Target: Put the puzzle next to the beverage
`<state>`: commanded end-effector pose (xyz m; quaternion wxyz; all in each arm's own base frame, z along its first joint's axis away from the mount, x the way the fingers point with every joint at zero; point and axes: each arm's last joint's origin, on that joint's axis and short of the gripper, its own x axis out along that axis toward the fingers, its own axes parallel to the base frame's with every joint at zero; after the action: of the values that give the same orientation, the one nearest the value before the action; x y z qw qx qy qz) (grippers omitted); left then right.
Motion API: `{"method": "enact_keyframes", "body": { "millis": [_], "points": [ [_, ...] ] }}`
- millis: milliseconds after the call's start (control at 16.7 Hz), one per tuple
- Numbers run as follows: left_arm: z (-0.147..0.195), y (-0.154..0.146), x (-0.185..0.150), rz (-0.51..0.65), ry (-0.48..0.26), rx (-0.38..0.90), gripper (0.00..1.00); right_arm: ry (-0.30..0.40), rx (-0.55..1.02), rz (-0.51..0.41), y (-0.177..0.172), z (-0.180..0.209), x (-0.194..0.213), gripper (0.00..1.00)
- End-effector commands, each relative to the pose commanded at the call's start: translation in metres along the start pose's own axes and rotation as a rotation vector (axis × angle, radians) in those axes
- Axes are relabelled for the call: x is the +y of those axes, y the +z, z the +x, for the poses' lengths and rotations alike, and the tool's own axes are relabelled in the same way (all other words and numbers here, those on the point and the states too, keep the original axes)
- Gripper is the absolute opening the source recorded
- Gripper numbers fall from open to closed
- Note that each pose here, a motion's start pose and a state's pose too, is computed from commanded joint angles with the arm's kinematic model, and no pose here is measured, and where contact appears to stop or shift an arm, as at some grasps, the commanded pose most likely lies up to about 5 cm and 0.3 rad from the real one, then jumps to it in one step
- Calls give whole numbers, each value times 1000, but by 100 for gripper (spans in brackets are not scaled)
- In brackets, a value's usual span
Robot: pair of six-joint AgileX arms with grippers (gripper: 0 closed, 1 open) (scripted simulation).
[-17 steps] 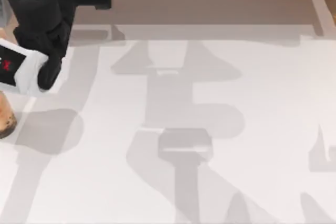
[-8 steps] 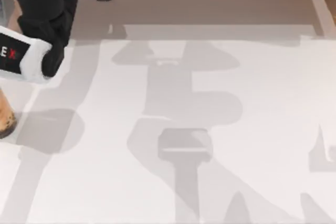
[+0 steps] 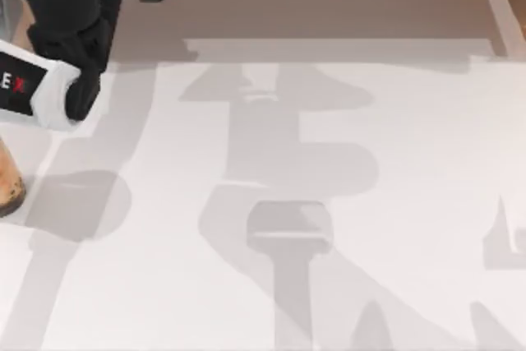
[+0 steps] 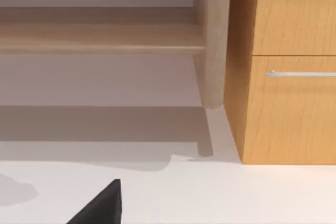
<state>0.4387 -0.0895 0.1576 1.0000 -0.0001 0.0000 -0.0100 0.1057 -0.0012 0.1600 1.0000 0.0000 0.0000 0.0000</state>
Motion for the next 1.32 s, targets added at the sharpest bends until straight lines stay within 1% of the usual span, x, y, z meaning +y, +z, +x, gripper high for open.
{"method": "enact_keyframes", "body": {
  "millis": [240,300,720,1320],
  "points": [
    [0,0,0,0,0,0,2,0,0,0,0,0,0,100],
    [0,0,0,0,0,0,0,0,0,0,0,0,0,100],
    [0,0,0,0,0,0,0,0,0,0,0,0,0,100],
    [0,11,-1,1,-2,-1,0,0,0,0,0,0,0,100]
  ]
}}
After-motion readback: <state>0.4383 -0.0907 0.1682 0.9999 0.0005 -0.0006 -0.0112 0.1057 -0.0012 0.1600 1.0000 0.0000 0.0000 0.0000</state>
